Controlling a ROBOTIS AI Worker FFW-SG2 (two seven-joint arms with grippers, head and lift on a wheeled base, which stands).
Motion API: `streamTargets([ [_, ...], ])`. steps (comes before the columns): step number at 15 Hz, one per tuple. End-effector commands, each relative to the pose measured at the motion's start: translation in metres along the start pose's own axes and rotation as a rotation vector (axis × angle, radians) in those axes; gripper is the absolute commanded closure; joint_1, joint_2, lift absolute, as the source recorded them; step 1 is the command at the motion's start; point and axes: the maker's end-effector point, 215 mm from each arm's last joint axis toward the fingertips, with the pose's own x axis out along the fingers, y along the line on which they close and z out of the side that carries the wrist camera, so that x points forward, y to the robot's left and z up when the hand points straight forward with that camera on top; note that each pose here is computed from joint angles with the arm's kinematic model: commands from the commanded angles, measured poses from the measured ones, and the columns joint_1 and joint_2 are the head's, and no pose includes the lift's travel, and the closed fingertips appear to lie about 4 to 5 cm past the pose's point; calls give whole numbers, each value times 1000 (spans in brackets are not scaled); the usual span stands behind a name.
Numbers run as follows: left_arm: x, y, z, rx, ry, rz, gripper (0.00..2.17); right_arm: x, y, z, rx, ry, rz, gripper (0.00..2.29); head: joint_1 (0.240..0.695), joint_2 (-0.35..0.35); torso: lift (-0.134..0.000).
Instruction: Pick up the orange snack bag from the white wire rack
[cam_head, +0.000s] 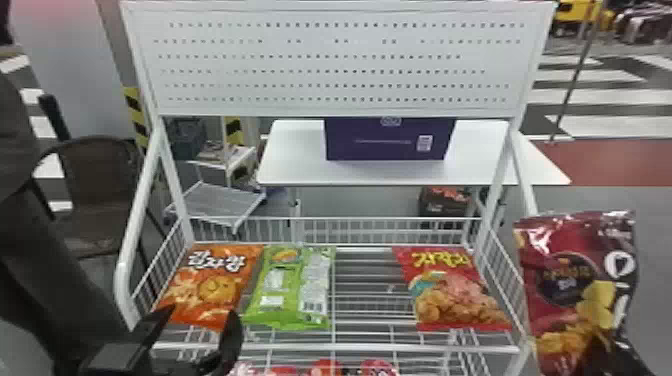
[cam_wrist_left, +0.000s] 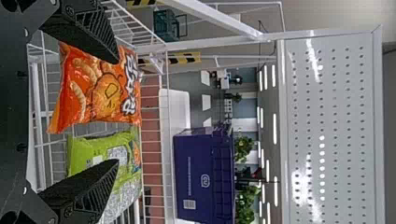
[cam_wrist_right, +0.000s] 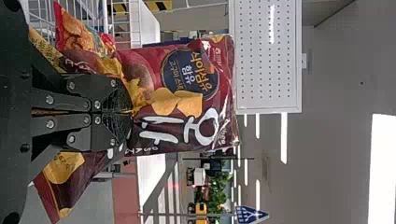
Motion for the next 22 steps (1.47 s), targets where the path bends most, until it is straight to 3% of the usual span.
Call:
streamTargets([
  [1,33,0,-5,22,34,-2,140,-1,3,0,-3,0,2,2105,499,0,0],
  [7,98,32,-39,60,169,35,140,-7,5,3,-18,2,4,2105,499,0,0],
  [13,115,37,-65,58,259,24,174,-11,3,1,-23,9,2,2105,499,0,0],
  [14,113,37,-71,56,277,23,313,-11,3,2,-23,8,2,2105,499,0,0],
  [15,112,38,-74,56,291,24,626,-10,4,2,-20,6,3,2105,499,0,0],
  [17,108,41,-81,58,312,41,1494,-10,4,2,-20,6,3,2105,499,0,0],
  [18,107,43,-84,59,319,47,1791,-9,4,3,-21,5,4,2105,499,0,0],
  [19,104,46,-90,59,343,53,1892,-9,5,3,-20,4,5,2105,499,0,0],
  [21,100,49,-90,52,341,67,1899,-8,4,3,-20,3,5,2105,499,0,0],
  [22,98,51,-89,49,337,77,2074,-8,4,2,-18,4,5,2105,499,0,0],
])
